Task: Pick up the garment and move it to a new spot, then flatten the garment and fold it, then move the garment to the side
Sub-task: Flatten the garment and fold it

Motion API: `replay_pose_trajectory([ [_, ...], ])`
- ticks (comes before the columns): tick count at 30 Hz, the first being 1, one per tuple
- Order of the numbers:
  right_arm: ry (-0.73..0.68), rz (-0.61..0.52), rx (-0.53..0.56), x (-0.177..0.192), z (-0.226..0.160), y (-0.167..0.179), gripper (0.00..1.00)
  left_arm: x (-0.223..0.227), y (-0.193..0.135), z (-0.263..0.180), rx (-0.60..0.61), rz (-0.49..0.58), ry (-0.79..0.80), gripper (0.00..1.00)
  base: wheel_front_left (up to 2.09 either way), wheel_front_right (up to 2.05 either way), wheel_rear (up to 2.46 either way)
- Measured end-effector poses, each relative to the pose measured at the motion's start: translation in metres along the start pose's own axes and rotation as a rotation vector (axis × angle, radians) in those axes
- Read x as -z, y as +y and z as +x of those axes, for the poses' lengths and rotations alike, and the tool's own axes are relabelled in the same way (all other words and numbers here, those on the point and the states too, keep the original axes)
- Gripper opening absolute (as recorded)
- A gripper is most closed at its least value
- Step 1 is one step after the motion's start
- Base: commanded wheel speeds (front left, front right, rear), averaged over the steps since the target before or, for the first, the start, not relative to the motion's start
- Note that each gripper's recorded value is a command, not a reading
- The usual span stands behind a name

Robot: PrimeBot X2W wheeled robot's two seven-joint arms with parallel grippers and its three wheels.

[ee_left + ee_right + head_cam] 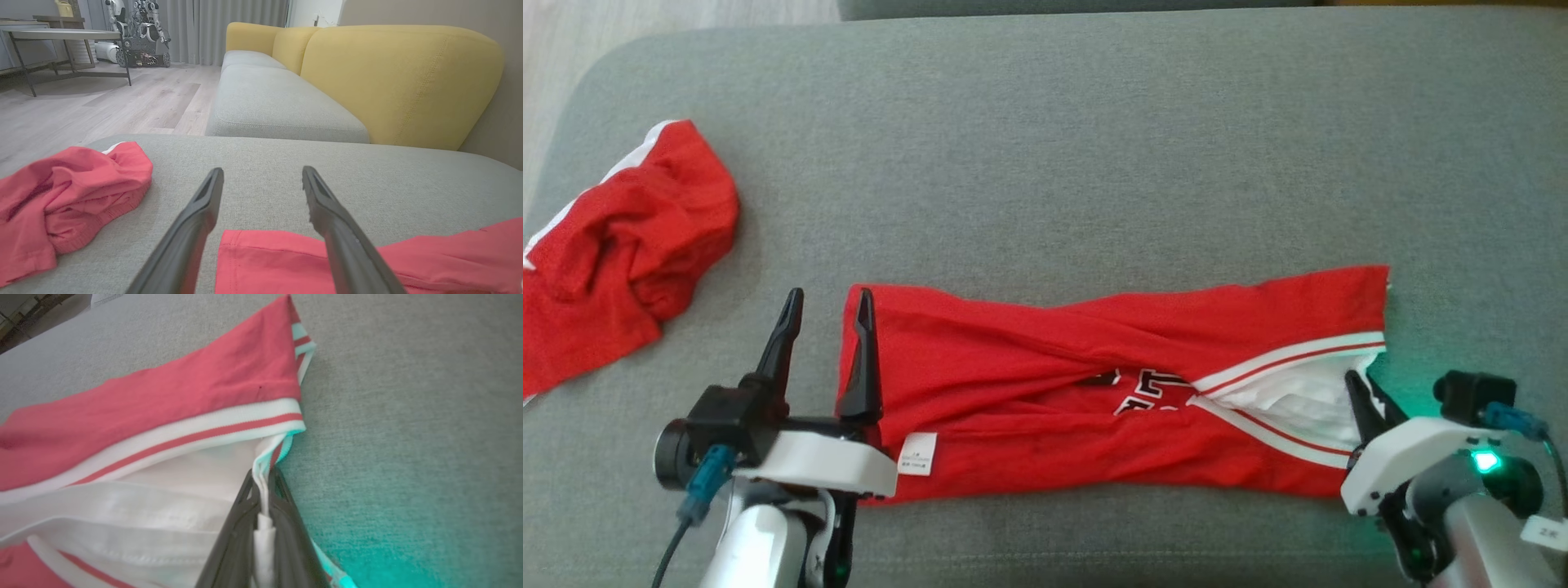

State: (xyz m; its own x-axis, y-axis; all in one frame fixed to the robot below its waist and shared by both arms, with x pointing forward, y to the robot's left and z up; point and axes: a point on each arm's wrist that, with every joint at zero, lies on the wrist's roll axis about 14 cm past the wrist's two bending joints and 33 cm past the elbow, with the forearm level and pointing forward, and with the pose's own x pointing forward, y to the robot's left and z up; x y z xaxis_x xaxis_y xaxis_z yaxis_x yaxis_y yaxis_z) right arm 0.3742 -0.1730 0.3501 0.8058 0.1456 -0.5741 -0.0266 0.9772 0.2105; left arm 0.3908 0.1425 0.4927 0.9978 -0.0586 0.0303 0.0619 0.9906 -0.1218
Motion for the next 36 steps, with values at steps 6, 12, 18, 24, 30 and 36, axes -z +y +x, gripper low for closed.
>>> replay_pose_trajectory([
  [6,-0.018,0.025,0.087,-0.013,-0.01,-0.034,0.0,-0.001,-0.009,0.003,0.026,-0.007,-0.007,1.0,0.0,0.0,0.0],
  [12,-0.068,0.024,0.188,-0.037,-0.025,-0.077,0.0,-0.002,-0.012,0.006,0.032,-0.005,-0.012,1.0,0.0,0.0,0.0],
  [18,-0.097,0.018,0.243,-0.05,-0.04,-0.099,0.0,-0.002,-0.013,0.008,0.043,-0.01,-0.014,1.0,0.0,0.0,0.0],
  [24,-0.224,-0.07,0.124,-0.097,-0.048,-0.052,0.0,-0.006,-0.021,0.009,0.062,-0.019,-0.026,1.0,0.0,0.0,0.0],
  [30,-0.312,-0.169,-0.093,-0.135,-0.062,0.037,0.0,-0.012,-0.026,0.007,0.082,-0.02,-0.043,1.0,0.0,0.0,0.0],
  [36,-0.224,-0.193,-0.404,-0.106,-0.055,0.151,0.0,-0.014,-0.018,0.003,0.053,-0.025,-0.048,1.0,0.0,0.0,0.0],
])
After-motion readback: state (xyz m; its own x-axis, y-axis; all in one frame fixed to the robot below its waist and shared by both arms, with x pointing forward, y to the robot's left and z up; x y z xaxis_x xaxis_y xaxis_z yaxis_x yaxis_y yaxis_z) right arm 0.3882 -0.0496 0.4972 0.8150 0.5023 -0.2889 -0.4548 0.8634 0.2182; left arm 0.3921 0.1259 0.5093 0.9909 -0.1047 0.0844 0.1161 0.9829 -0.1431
